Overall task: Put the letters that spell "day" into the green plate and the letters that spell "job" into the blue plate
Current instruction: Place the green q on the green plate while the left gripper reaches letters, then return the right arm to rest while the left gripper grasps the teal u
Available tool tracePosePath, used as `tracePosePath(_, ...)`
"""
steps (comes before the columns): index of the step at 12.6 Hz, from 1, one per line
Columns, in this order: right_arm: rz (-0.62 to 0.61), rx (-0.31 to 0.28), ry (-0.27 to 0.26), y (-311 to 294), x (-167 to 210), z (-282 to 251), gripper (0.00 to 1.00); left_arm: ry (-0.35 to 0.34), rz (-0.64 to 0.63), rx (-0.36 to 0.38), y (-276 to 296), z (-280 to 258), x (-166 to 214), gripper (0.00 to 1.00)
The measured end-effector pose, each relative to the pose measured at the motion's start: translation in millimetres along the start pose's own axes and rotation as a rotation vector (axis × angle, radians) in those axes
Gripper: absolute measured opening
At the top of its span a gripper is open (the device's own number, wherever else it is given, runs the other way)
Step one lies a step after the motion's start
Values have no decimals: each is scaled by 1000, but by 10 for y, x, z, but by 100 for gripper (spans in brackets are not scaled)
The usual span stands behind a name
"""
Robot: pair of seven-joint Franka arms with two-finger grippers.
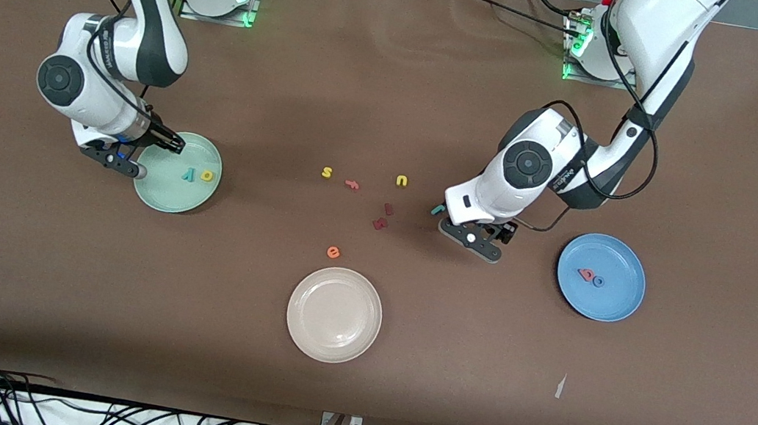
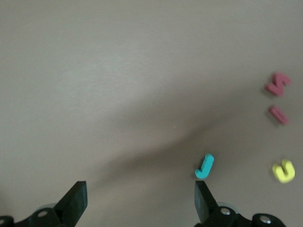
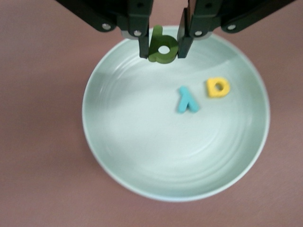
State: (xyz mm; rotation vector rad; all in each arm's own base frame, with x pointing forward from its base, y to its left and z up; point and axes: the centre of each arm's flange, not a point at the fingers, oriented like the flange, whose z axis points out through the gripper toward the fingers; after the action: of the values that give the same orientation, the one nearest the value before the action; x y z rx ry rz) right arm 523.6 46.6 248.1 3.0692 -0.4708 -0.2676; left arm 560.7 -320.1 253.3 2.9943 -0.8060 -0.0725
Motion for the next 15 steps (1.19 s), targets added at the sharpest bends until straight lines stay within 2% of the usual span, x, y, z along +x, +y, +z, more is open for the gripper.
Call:
tracePosePath(2, -3, -15, 11, -3, 140, 134, 28, -13, 90, 0, 65, 17, -12, 100)
tracePosePath(3, -5, -24, 9, -25, 183, 199, 34, -18, 114, 0, 159, 30, -18, 100)
tracePosePath(6, -17, -20, 28, -107, 294, 86, 67, -36, 168, 0, 488, 111, -47, 100)
tracePosePath(9, -72, -6, 10, -287, 481, -622, 100, -66, 197, -2, 692, 300, -89, 100)
tracePosePath(12, -199, 13, 49, -236, 703, -1572, 100, -77, 194, 36, 784, 438, -107, 100)
tracePosePath(15, -293, 23, 69, 150, 850, -2354, 100, -67, 187, 29, 851, 595, -100, 100)
